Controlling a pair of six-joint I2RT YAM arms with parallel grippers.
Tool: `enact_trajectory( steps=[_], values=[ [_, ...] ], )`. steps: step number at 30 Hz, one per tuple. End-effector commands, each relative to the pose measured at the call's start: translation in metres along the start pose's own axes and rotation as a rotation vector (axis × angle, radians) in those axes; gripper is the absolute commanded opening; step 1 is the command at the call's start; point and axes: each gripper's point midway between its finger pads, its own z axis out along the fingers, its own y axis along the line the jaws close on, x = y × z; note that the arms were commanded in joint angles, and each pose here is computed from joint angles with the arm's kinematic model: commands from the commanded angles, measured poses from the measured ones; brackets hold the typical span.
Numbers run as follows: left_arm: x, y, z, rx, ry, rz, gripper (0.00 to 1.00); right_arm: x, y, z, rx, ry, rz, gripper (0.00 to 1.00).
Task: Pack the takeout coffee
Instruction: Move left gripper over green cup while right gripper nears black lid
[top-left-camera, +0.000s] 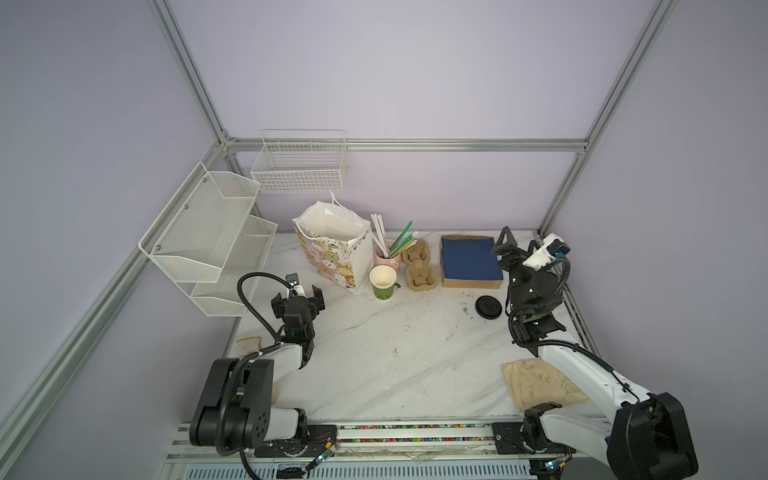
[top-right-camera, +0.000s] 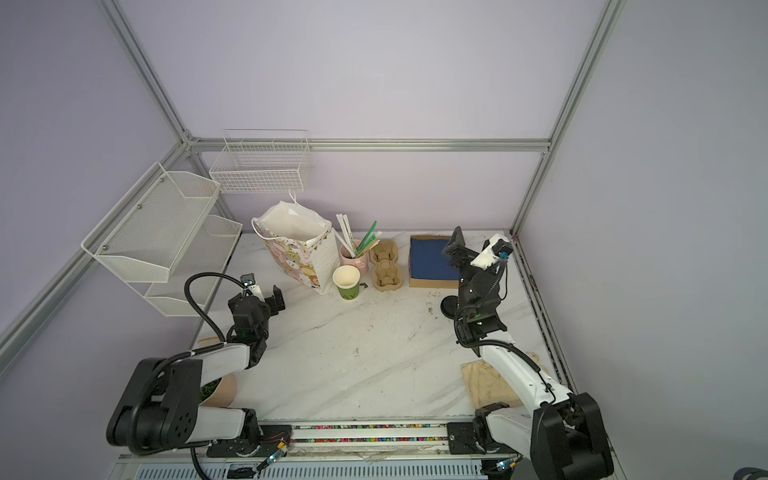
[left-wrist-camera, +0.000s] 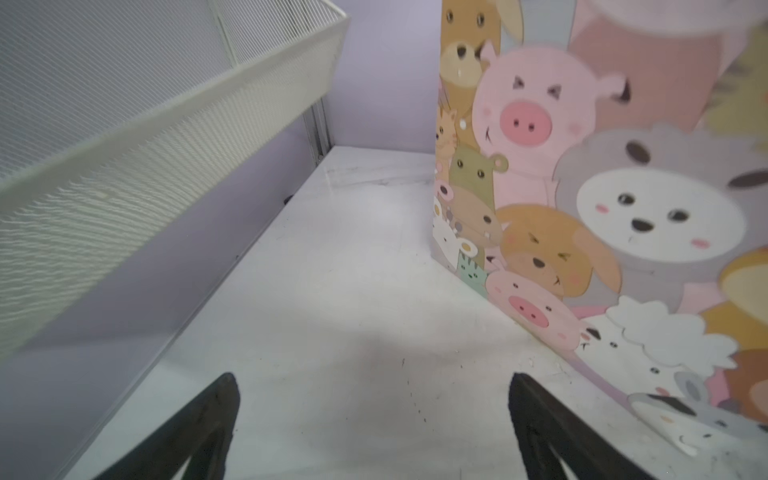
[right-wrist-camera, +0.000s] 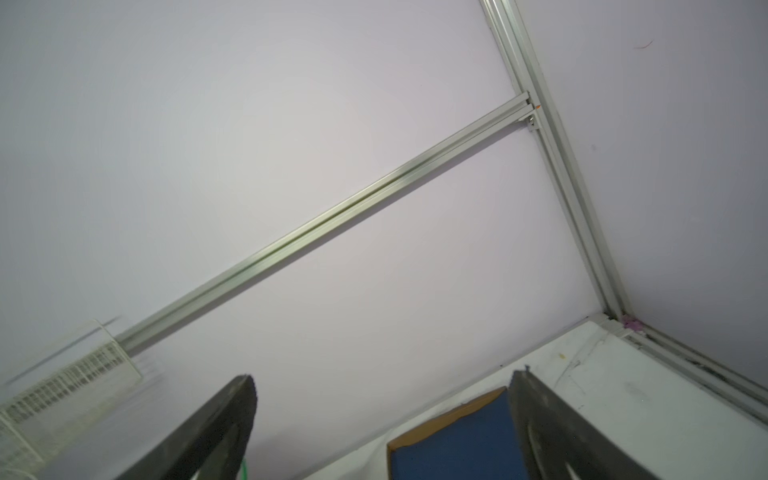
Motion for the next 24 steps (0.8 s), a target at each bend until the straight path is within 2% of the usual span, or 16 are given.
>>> enact_trajectory(
  steps=[1, 3, 6, 7, 10, 13, 16, 20, 24],
  values=[
    [-0.074, -0.001, -0.021, 0.041, -0.076, -0.184, 1.00, 0.028, 0.003, -0.002, -0.009, 0.165, 0.159, 0.97],
    [-0.099, -0.005, -0.040, 0.117, -0.092, -0.298, 1.00, 0.035, 0.016, 0.002, -0.056, 0.237, 0.092, 0.97],
    [-0.107, 0.000, -0.066, 0.137, 0.005, -0.528, 1.00, 0.054, 0.025, 0.007, -0.054, 0.393, 0.015, 0.97],
    [-0.112, -0.004, -0.075, 0.178, 0.019, -0.551, 1.00, 0.060, 0.024, 0.008, -0.046, 0.431, -0.014, 0.97],
    [-0.128, -0.032, -0.097, 0.388, 0.016, -0.527, 1.00, 0.069, 0.016, 0.004, -0.010, 0.489, -0.064, 0.97],
    [-0.128, -0.048, -0.109, 0.506, 0.043, -0.560, 1.00, 0.077, 0.007, -0.004, 0.028, 0.539, -0.094, 0.97],
    [-0.124, -0.072, -0.114, 0.619, 0.135, -0.563, 1.00, 0.087, -0.004, -0.013, 0.075, 0.591, -0.102, 0.97],
    [-0.102, -0.093, -0.112, 0.591, 0.326, -0.547, 1.00, 0.100, -0.019, -0.023, 0.116, 0.638, -0.134, 0.97],
    [-0.093, -0.097, -0.118, 0.469, 0.375, -0.433, 1.00, 0.110, -0.028, -0.033, 0.133, 0.682, -0.163, 0.97]
  ],
)
